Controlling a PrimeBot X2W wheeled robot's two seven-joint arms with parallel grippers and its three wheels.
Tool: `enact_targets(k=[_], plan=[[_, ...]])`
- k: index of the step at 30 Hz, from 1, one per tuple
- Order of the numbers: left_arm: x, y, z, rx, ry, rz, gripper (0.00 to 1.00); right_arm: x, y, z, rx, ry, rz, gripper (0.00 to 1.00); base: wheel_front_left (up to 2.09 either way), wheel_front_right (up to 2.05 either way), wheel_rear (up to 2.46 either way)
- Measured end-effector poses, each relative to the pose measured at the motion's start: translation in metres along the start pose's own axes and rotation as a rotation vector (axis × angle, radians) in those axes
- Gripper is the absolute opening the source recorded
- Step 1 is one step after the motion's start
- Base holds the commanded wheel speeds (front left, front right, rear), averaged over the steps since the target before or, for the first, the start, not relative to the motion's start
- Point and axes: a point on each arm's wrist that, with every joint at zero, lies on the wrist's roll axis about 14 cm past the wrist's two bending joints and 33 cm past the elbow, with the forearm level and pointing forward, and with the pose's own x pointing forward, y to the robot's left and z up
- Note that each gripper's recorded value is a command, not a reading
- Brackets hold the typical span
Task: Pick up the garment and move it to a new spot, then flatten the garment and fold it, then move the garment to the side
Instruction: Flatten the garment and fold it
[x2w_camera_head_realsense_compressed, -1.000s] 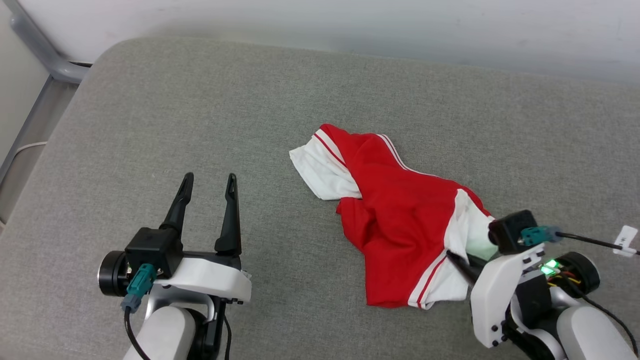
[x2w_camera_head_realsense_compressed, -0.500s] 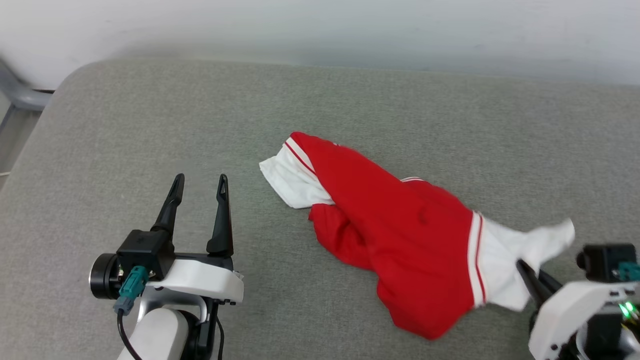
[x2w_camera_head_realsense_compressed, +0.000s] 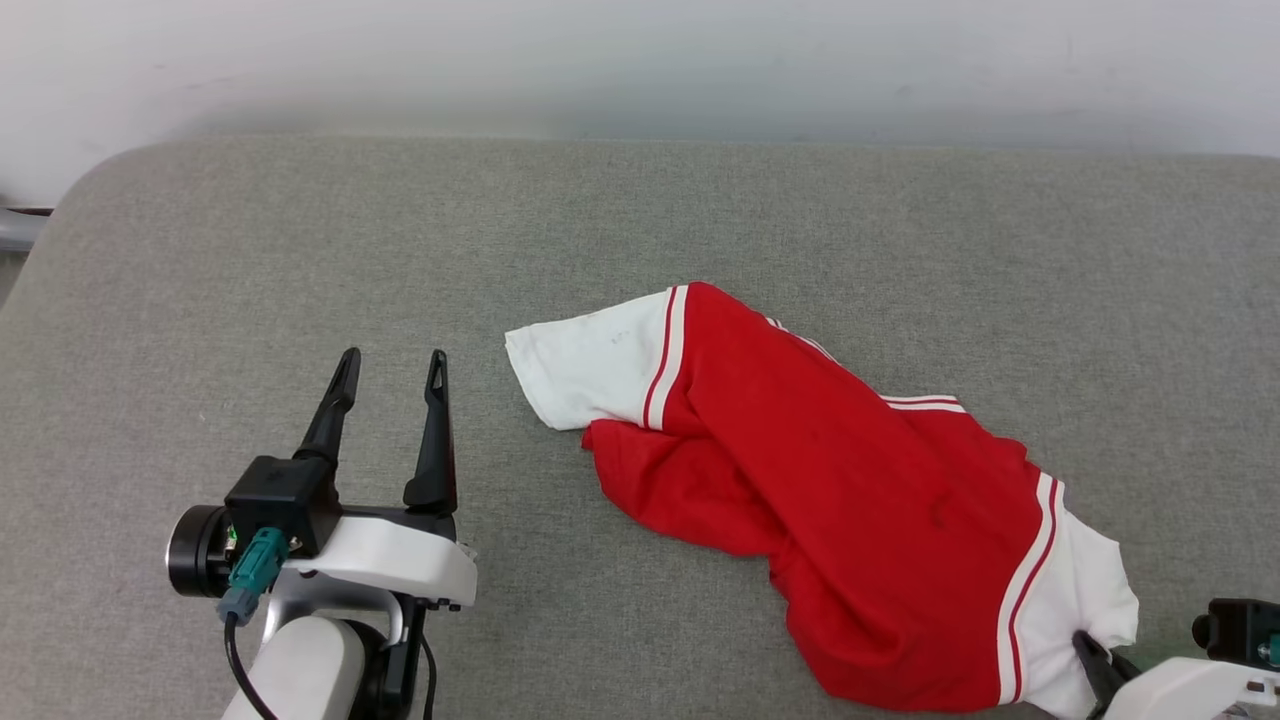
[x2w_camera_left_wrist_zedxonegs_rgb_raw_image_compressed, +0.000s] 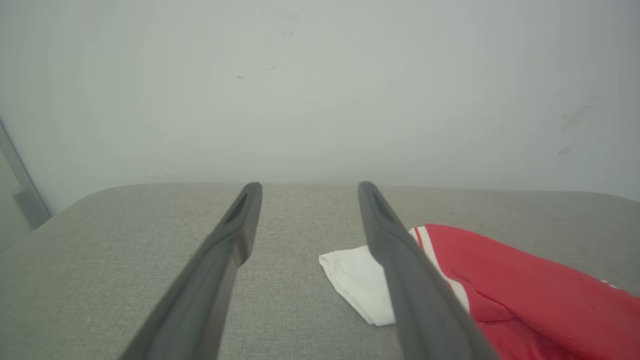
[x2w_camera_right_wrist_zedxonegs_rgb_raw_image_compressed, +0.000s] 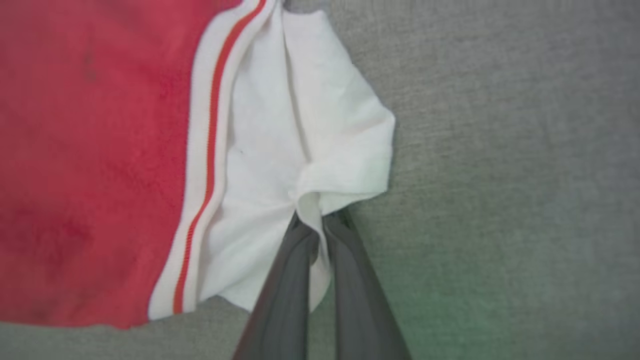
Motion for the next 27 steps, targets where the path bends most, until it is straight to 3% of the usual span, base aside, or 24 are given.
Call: enact_targets(k=[1, 7, 15, 21, 27], plan=[[0.0, 0.0, 0.0, 0.0, 0.003, 0.001, 1.0, 0.001, 0.001, 0.003, 0.007, -0.019, 0.003, 1.0, 0.0, 0.0, 0.0], [-0.001, 0.0, -0.003, -0.005, 0.015, 0.002, 1.0, 0.0, 0.001, 0.032, 0.005, -0.181, -0.009, 1.0, 0.0, 0.0, 0.0], [-0.002, -0.001, -0.002, -0.008, 0.02, 0.003, 1.0, -0.031, -0.015, 0.091, -0.063, -0.488, -0.082, 1.0, 0.0, 0.0, 0.0], [-0.004, -0.004, -0.004, -0.01, 0.06, -0.01, 1.0, -0.054, 0.004, 0.125, -0.116, -0.654, -0.045, 1.0, 0.0, 0.0, 0.0], [0.015, -0.019, -0.016, -0.002, 0.184, -0.09, 1.0, -0.063, 0.024, 0.14, -0.134, -0.719, 0.01, 1.0, 0.0, 0.0, 0.0]])
